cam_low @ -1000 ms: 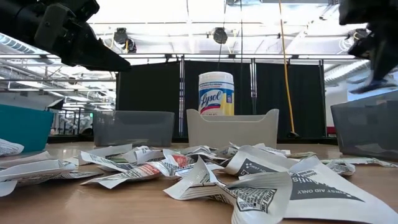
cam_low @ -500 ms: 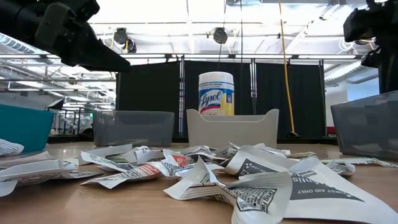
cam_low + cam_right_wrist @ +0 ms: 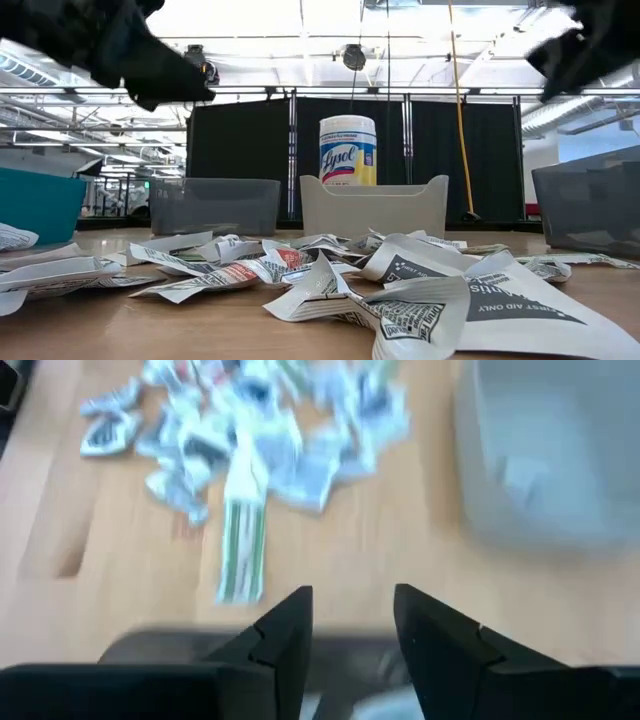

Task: Pick & Place First Aid Supplies
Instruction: Put the blue alcohol pad into the bottom black bin

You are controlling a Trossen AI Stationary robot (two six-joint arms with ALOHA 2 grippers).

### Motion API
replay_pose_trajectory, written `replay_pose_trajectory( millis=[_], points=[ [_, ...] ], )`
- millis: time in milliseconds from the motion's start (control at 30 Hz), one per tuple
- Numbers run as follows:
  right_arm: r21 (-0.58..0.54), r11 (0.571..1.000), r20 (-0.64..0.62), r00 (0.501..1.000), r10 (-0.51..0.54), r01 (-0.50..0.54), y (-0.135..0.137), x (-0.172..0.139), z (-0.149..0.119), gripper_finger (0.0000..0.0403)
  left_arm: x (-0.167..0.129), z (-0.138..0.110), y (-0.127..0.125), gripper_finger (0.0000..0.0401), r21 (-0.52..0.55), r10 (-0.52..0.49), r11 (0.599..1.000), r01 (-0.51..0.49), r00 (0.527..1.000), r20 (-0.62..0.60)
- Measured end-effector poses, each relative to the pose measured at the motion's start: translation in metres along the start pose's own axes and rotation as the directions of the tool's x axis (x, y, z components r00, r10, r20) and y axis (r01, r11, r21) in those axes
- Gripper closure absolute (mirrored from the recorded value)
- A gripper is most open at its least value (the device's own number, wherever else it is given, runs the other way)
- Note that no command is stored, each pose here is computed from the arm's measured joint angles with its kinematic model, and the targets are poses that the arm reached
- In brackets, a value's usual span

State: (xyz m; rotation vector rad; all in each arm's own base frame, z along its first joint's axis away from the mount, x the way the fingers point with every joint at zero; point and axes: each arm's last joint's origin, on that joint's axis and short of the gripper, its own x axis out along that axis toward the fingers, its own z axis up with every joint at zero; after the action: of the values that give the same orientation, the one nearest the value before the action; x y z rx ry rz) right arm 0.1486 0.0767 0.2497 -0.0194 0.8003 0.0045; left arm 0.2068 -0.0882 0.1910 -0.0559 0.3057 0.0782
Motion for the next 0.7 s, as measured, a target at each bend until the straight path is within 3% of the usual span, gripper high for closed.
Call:
replay_pose_trajectory(
  millis=[133, 333, 533, 700],
  points=[
    [-0.157, 0.987, 0.173, 0.985, -0.019, 0.046, 0.004, 0.002, 0.014, 0.0268, 0.0, 0.021, -0.011, 0.0208, 0.006, -0.027, 1.0, 0.027, 0.998, -0.051],
    [-0.334, 0.938, 0.353, 0.935, 0.035, 0.091, 0.01, 0.014, 0.015, 0.0267, -0.001, 0.051, -0.024, 0.0208, -0.037, 0.019, 0.999, -0.029, 0.97, -0.241],
    [-0.386, 0.912, 0.443, 0.895, 0.055, 0.135, 0.01, 0.035, -0.005, 0.027, -0.003, 0.061, -0.032, 0.0208, -0.094, 0.004, 0.994, -0.052, 0.893, -0.451],
    [-0.369, 0.916, 0.53, 0.845, 0.07, 0.155, 0.007, 0.048, -0.027, 0.0271, 0.009, 0.064, -0.038, 0.0208, -0.154, -0.085, 0.988, -0.007, 0.807, -0.584]
  ],
)
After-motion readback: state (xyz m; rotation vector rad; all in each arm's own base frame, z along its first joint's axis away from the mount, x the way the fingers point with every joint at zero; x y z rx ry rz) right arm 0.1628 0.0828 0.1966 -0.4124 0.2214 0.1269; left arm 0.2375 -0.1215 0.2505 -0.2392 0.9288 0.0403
